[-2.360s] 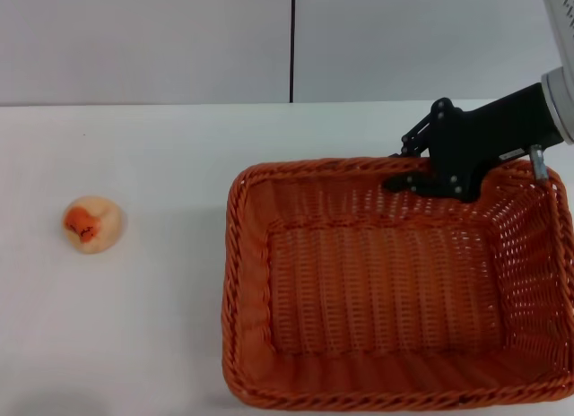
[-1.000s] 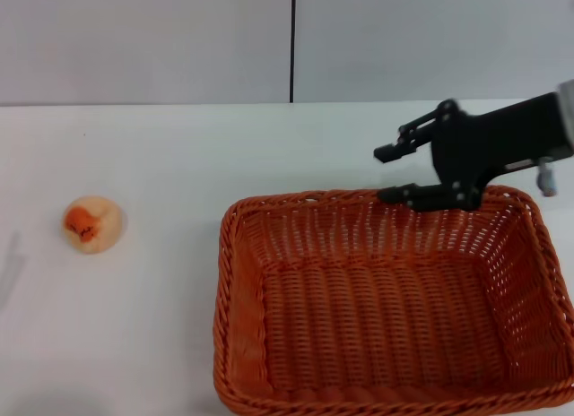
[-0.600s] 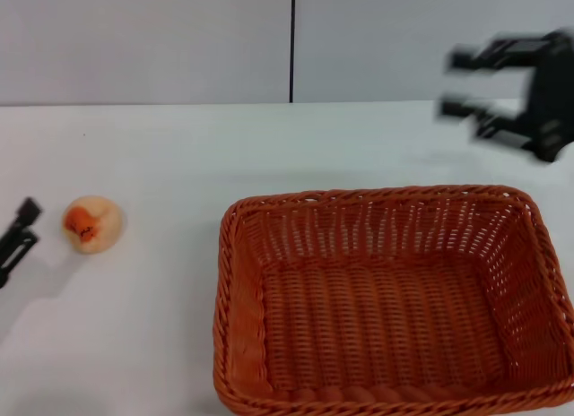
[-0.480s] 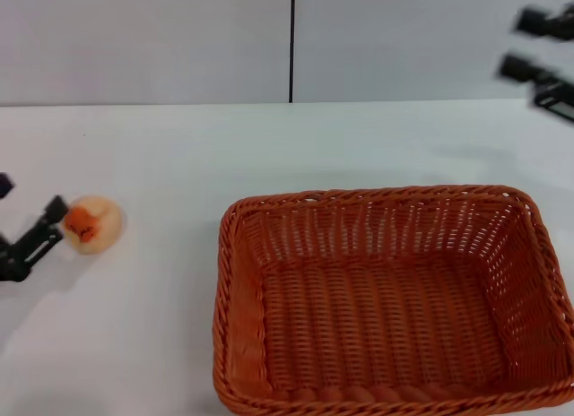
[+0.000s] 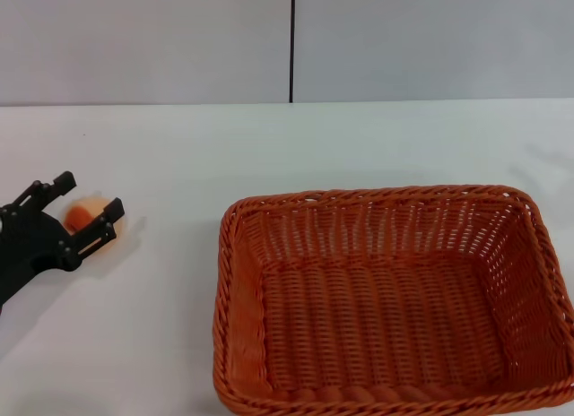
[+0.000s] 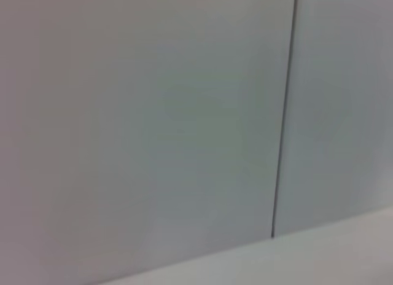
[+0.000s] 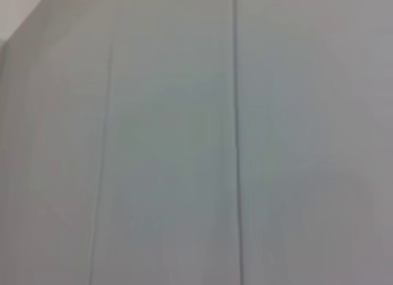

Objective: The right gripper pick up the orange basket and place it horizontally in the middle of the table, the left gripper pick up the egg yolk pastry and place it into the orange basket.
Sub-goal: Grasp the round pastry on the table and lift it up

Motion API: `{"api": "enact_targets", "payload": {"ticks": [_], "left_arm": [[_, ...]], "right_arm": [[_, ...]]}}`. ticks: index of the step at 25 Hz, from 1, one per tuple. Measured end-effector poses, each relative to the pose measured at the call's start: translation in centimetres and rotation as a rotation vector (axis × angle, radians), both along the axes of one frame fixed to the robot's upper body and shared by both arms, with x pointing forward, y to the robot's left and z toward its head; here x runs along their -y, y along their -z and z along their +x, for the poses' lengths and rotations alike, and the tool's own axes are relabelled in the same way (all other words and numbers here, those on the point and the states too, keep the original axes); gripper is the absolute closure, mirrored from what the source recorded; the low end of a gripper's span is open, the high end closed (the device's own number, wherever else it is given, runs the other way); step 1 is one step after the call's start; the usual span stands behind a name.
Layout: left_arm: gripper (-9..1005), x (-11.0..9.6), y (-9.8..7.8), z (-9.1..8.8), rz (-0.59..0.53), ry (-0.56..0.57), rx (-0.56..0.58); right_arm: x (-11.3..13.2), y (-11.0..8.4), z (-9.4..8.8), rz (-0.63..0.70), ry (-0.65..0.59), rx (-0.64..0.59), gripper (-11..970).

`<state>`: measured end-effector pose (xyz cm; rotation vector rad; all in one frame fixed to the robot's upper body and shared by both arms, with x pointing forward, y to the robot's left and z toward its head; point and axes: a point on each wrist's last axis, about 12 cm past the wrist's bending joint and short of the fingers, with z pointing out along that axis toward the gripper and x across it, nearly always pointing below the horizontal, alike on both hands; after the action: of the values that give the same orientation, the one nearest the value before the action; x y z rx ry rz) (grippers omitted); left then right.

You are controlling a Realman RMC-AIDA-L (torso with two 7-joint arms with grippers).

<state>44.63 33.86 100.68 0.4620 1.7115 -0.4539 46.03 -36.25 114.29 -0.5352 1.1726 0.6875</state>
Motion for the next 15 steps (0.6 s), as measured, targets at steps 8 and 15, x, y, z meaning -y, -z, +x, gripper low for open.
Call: {"api": "enact_targets", "payload": {"ticks": [8,15], "left_arm": [[238,-0.3,0.6,0.6,0.085,0.003,-0.074],[251,-0.4,0.8,0.6,0.103,-0.01,-0.09]], "right_arm": [[0.5,1.0,-0.6,0.06,0.02,-0.021,508],[0.4,1.2,-0.5,0.077,0.02,-0.028,509]]}}
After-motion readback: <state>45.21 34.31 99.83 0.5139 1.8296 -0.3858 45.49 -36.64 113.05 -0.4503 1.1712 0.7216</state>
